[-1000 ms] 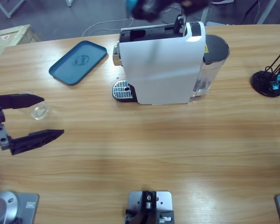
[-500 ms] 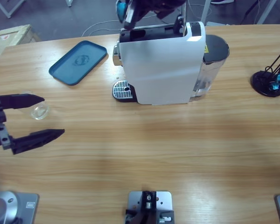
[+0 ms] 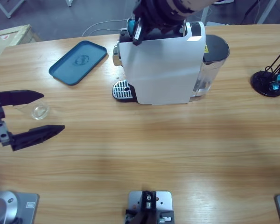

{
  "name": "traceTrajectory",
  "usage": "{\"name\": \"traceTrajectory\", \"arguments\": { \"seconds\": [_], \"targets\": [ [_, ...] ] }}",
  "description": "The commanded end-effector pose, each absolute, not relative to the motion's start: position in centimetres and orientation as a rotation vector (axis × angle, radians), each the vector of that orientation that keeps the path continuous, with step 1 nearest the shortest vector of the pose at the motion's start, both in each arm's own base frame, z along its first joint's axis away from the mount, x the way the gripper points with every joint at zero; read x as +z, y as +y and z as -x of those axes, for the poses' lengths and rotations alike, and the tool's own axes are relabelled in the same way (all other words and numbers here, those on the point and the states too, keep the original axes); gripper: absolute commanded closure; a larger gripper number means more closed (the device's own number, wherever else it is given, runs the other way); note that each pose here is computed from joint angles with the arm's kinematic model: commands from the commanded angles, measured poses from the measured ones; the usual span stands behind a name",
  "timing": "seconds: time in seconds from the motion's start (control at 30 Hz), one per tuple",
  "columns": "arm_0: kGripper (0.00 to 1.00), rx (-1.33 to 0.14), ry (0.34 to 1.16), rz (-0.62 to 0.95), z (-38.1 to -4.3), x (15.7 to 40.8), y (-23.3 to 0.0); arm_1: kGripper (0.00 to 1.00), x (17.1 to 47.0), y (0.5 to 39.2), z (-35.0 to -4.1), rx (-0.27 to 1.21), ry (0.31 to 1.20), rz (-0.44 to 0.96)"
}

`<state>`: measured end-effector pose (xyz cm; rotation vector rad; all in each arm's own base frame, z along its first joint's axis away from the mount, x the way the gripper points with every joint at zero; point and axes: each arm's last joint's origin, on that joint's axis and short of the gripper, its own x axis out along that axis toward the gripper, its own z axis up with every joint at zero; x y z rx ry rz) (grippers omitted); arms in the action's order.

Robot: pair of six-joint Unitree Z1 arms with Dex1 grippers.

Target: Pour coffee

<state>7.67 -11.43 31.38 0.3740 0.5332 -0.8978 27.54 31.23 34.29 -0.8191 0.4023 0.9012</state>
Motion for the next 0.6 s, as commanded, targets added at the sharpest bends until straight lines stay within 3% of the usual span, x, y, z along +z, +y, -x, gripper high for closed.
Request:
{"name": "traceTrajectory", "arguments": {
  "seconds": [0.03,0.33,0.37,0.43,0.6],
  "targets": [
    [0.013,-0.877,0.557,-0.392,-7.8,30.2,-11.4,1.000,30.6,31.9,-28.8,0.926,0.481,0.836],
    [0.013,-0.874,0.560,-0.390,-7.8,30.1,-11.3,1.000,30.3,31.7,-28.8,0.918,0.499,0.831],
    [0.013,-0.874,0.560,-0.391,-7.8,30.1,-11.4,0.947,30.3,31.7,-28.8,0.903,0.501,0.837],
    [0.013,-0.874,0.561,-0.391,-7.8,30.0,-11.3,0.639,30.2,31.5,-28.8,0.887,0.504,0.840],
    [0.013,-0.874,0.560,-0.389,-7.7,29.9,-11.2,0.070,31.6,30.7,-28.3,0.818,0.465,0.841]
  ]
}}
